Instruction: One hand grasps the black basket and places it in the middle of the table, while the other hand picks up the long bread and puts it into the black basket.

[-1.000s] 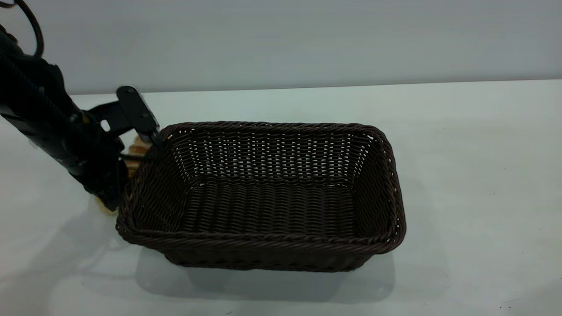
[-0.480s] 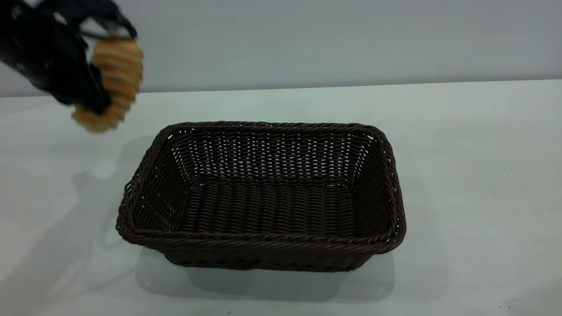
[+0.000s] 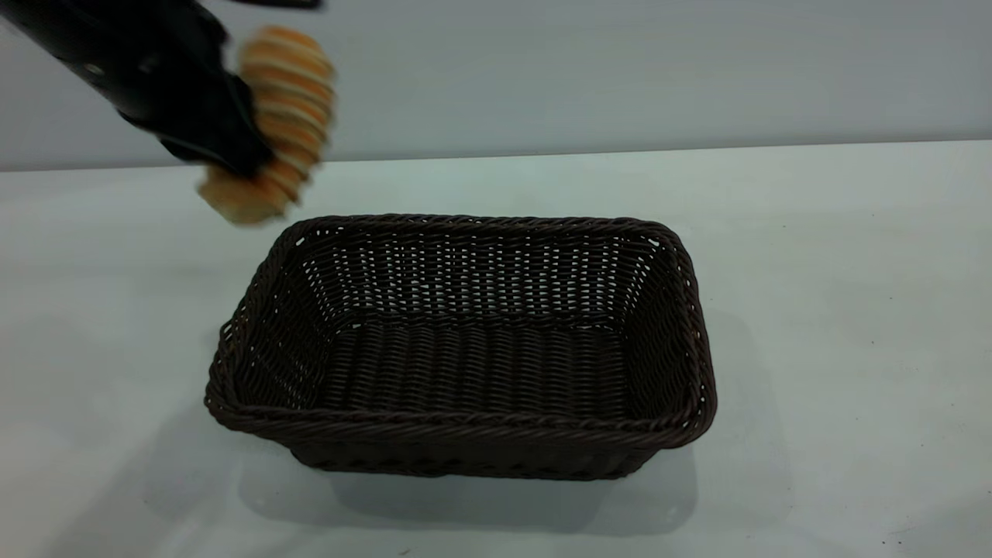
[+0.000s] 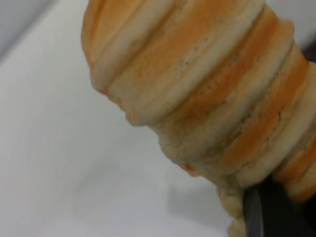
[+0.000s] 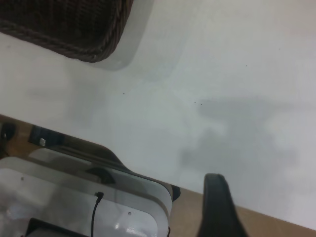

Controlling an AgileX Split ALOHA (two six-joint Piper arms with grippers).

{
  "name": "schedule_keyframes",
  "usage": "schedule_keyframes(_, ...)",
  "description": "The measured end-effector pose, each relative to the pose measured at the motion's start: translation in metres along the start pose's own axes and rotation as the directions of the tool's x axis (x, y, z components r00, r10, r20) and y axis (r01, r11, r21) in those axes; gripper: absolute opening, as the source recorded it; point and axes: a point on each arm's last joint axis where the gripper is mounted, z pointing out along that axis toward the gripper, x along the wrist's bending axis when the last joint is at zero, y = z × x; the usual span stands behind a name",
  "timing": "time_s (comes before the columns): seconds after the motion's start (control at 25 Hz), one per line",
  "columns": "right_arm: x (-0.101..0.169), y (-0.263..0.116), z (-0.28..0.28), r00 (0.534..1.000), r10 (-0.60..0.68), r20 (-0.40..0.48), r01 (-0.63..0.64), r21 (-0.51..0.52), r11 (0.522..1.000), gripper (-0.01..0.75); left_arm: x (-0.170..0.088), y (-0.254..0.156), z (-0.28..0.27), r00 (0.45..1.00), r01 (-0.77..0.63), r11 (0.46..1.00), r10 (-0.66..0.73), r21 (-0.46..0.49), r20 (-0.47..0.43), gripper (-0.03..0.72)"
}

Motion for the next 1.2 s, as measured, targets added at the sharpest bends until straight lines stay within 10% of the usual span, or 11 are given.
schedule_keyframes(0.44, 0.0, 0.0, 0.0, 1.0, 0.004, 0.0, -0.004, 0.001, 1.0, 0.51, -0.056, 0.01, -0.005, 0.983, -0.133, 0.987, 0.121, 0.086, 0.137, 0.126)
schedule_keyframes(0.8, 0.0, -0.001, 0.0, 1.0, 0.005, -0.002, -0.005, 0.008, 1.0, 0.51, -0.058, 0.01, -0.01, 0.984, -0.113, 0.989, 0.098, 0.096, 0.146, 0.536)
schedule_keyframes(1.2, 0.002, -0.006, -0.003, 1.0, 0.004, -0.009, -0.003, 0.04, 0.999, 0.51, -0.012, 0.008, -0.1, 0.967, 0.223, 0.975, -0.224, -0.02, -0.119, 0.575)
